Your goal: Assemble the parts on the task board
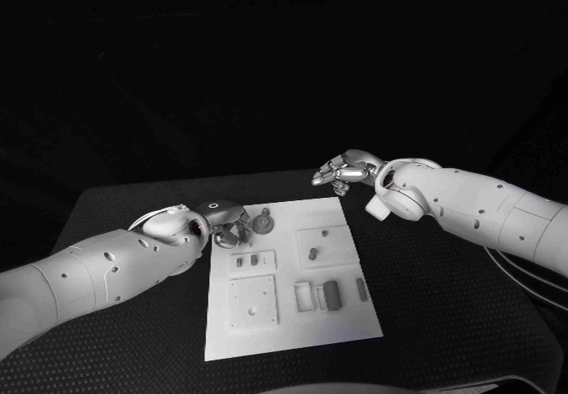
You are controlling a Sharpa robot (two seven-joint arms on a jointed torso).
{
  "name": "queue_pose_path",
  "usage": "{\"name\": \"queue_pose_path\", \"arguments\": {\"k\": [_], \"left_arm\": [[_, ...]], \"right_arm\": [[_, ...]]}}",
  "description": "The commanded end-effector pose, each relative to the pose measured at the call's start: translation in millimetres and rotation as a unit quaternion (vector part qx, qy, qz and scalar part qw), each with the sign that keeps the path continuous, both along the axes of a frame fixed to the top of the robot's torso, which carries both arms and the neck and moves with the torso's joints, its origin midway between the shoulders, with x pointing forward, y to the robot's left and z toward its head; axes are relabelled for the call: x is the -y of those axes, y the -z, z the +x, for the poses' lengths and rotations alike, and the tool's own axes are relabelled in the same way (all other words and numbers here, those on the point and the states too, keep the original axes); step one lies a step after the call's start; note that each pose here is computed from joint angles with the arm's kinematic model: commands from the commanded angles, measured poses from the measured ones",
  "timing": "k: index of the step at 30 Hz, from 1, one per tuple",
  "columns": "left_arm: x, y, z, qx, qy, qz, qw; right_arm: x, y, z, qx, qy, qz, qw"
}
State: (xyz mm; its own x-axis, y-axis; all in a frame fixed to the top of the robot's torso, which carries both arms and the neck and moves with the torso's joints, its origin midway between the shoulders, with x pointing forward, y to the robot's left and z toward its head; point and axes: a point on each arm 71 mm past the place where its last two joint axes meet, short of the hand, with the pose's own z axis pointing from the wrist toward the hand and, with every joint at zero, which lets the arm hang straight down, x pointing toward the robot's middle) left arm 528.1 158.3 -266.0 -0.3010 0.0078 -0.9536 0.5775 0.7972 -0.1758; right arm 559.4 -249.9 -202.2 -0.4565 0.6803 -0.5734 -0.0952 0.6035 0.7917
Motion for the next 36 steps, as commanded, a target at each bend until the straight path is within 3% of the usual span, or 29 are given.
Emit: {"name": "queue_pose_path", "arguments": {"k": [1,9,20,36], "left_arm": [[1.3,1.5,-1.2,-0.006,0.006,0.011,1.000],[6.7,10.4,-7.4,-0.010,0.023,0.027,0.999],[4.8,10.0,-6.5,-0.005,0.020,0.025,0.999],[-9.0,7.8,-6.4,0.001,0.009,0.021,1.000]], "right_arm": [[-1,-0.5,-0.4,0.001,-0.004,0.003,1.000],[-1,-0.5,-0.4,0.001,-0.005,0.003,1.000],[0,-0.4,-0.2,0.002,-0.003,0.003,1.000],[0,-0.4,0.0,0.002,-0.003,0.003,1.000]]}}
